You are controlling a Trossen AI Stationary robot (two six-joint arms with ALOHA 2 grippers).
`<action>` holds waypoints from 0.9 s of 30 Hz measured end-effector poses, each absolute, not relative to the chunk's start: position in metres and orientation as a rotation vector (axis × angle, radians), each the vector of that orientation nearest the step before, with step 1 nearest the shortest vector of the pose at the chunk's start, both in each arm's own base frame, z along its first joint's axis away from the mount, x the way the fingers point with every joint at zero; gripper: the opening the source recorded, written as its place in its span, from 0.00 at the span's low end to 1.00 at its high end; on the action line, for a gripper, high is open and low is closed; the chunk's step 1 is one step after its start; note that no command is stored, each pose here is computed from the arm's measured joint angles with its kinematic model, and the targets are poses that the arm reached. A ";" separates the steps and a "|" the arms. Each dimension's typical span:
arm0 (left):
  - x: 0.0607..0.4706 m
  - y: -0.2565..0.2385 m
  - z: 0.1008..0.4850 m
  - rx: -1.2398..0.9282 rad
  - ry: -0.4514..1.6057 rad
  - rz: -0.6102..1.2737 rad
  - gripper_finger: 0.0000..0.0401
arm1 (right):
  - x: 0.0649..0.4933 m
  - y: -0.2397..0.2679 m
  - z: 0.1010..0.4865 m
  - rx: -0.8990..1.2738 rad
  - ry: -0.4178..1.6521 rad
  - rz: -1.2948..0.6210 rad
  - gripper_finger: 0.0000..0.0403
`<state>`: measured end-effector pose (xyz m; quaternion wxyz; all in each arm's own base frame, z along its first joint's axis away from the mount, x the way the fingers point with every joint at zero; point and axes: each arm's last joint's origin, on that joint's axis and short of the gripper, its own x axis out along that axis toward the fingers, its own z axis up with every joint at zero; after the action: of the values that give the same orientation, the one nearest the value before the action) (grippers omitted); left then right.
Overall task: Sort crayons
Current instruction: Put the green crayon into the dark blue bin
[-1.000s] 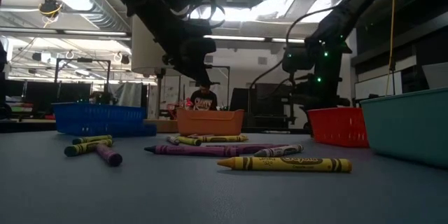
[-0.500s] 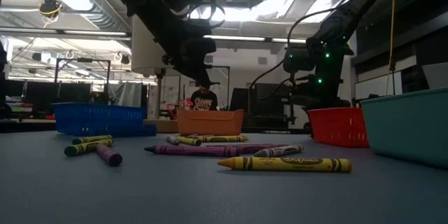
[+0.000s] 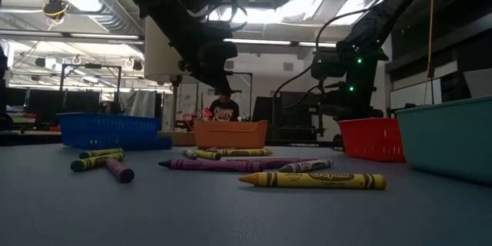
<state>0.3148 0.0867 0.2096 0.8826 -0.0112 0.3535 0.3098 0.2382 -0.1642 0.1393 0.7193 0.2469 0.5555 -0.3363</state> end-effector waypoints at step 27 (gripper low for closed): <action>0.328 0.081 0.220 -0.134 0.580 0.362 0.24 | 0.283 -0.171 0.177 0.573 0.779 0.007 0.05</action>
<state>0.3279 0.0807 0.2203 0.9398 -0.0658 0.2843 0.1776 0.2826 -0.1710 0.1770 0.8853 0.2756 0.3746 0.0036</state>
